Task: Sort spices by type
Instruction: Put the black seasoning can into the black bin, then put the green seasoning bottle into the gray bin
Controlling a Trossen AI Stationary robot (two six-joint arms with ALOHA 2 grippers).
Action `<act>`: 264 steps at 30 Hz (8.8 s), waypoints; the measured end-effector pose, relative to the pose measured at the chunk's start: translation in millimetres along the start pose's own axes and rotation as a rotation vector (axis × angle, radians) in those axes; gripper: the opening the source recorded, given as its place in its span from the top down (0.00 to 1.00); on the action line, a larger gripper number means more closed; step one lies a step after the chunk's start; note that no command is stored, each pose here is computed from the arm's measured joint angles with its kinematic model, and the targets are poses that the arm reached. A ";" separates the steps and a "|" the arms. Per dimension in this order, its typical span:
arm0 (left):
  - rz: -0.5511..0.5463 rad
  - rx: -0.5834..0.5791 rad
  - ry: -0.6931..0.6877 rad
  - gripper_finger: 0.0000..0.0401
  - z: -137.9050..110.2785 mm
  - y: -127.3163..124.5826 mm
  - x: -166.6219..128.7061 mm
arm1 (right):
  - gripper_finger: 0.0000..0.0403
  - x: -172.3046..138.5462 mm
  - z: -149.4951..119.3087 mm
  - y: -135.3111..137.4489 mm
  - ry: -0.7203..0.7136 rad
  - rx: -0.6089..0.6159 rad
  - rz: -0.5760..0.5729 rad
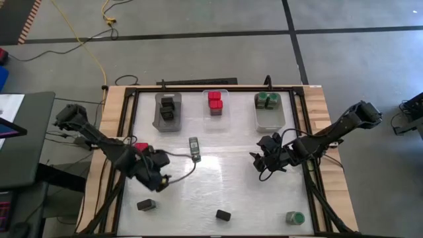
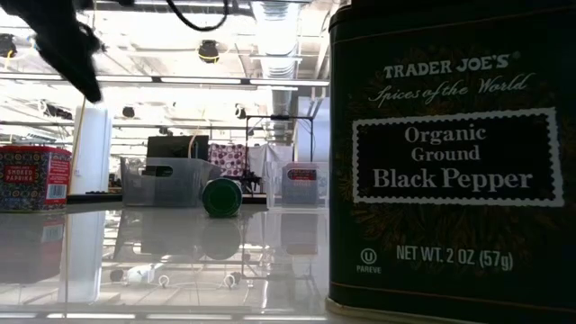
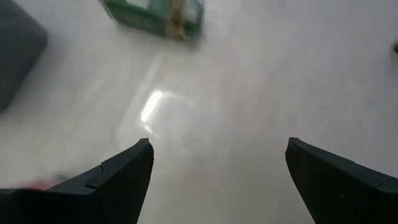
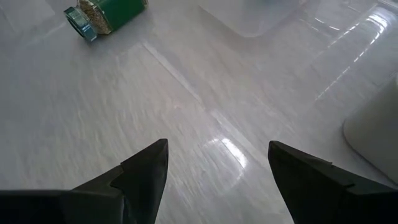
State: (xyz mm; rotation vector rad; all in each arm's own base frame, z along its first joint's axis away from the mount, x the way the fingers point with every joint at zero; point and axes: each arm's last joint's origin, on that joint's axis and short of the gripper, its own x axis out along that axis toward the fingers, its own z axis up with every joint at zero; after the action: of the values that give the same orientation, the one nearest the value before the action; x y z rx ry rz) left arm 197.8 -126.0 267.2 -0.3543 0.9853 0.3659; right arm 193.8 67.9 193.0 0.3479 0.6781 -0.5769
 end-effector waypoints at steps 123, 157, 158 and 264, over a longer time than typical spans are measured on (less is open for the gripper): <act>0.051 0.573 0.303 0.69 109.5 15.1 20.7 | 0.24 0.1 0.1 0.3 -0.002 0.005 0.003; 0.060 0.573 0.349 0.69 138.4 230.7 21.3 | 0.24 4.1 4.2 -3.9 -0.005 -0.051 -0.025; 0.063 0.577 0.344 0.69 138.9 232.4 21.5 | 0.24 4.4 4.6 -4.2 -0.005 -0.049 -0.027; 0.052 0.404 0.305 0.45 136.3 269.5 76.5 | 0.24 4.5 4.2 -4.9 0.001 -0.054 -0.032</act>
State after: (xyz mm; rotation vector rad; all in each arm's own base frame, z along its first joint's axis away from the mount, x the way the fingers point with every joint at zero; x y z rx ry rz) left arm 214.7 183.7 237.5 -0.0160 1.3389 0.1535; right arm 195.7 60.3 192.4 0.2874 0.6994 -0.5874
